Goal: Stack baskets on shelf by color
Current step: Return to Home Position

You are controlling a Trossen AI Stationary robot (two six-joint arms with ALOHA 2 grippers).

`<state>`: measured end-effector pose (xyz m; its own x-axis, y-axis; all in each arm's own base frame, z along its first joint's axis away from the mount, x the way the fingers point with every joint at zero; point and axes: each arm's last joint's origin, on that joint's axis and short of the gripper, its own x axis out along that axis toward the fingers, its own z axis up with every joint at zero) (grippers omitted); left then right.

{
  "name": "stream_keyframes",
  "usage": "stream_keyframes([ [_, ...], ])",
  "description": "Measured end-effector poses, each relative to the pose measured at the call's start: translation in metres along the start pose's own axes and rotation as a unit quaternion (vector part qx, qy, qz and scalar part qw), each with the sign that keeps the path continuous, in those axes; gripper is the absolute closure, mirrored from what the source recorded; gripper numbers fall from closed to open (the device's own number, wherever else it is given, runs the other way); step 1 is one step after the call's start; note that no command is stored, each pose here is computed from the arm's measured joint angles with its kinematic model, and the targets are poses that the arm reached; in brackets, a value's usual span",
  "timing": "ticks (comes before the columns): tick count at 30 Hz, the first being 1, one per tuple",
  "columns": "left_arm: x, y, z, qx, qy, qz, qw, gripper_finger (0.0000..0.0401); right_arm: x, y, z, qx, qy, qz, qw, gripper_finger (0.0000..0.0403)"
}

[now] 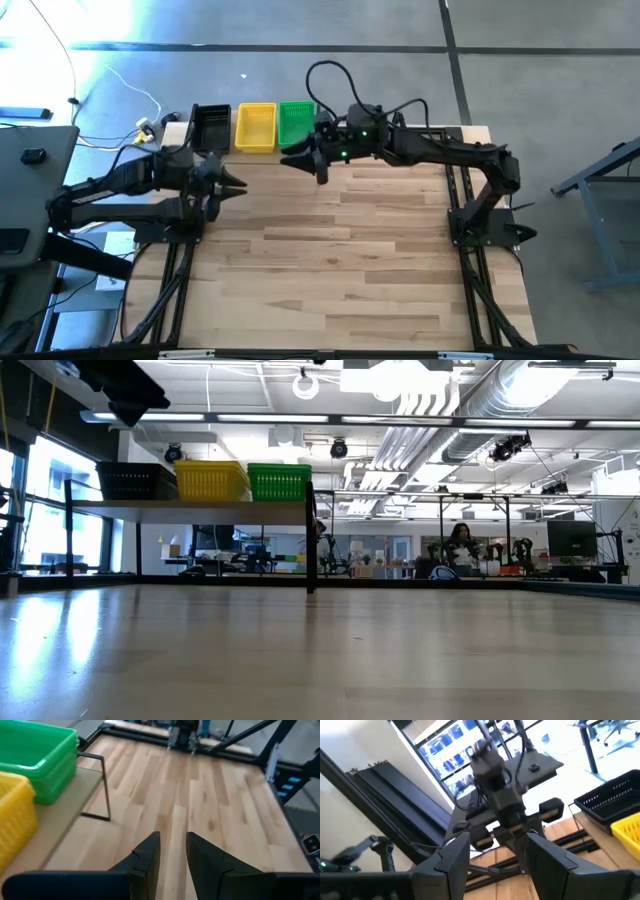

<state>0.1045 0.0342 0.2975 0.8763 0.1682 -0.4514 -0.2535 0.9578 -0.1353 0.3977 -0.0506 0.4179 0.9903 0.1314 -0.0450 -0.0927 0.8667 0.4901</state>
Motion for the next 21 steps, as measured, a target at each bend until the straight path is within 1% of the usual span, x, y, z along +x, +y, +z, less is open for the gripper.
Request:
stream_keyframes([
  [7, 0.007, -0.003, -0.038, 0.005, -0.05, -0.036, 0.998, 0.0316, -0.016, 0.027, 0.008, 0.003, -0.015, 0.018, 1.0, 0.0233],
  [11, 0.008, -0.004, -0.055, 0.006, -0.069, -0.055, 0.996, 0.0316, -0.034, 0.043, 0.017, -0.001, -0.034, 0.013, 0.999, 0.0233],
  [15, 0.007, -0.006, -0.063, 0.011, -0.109, -0.077, 0.991, 0.0316, -0.052, 0.057, 0.022, -0.012, -0.042, -0.01, 0.999, 0.0233],
  [21, 0.002, -0.008, -0.07, 0.018, -0.148, -0.099, 0.984, 0.0316, -0.087, 0.077, 0.029, -0.01, -0.042, -0.046, 0.998, 0.0233],
])
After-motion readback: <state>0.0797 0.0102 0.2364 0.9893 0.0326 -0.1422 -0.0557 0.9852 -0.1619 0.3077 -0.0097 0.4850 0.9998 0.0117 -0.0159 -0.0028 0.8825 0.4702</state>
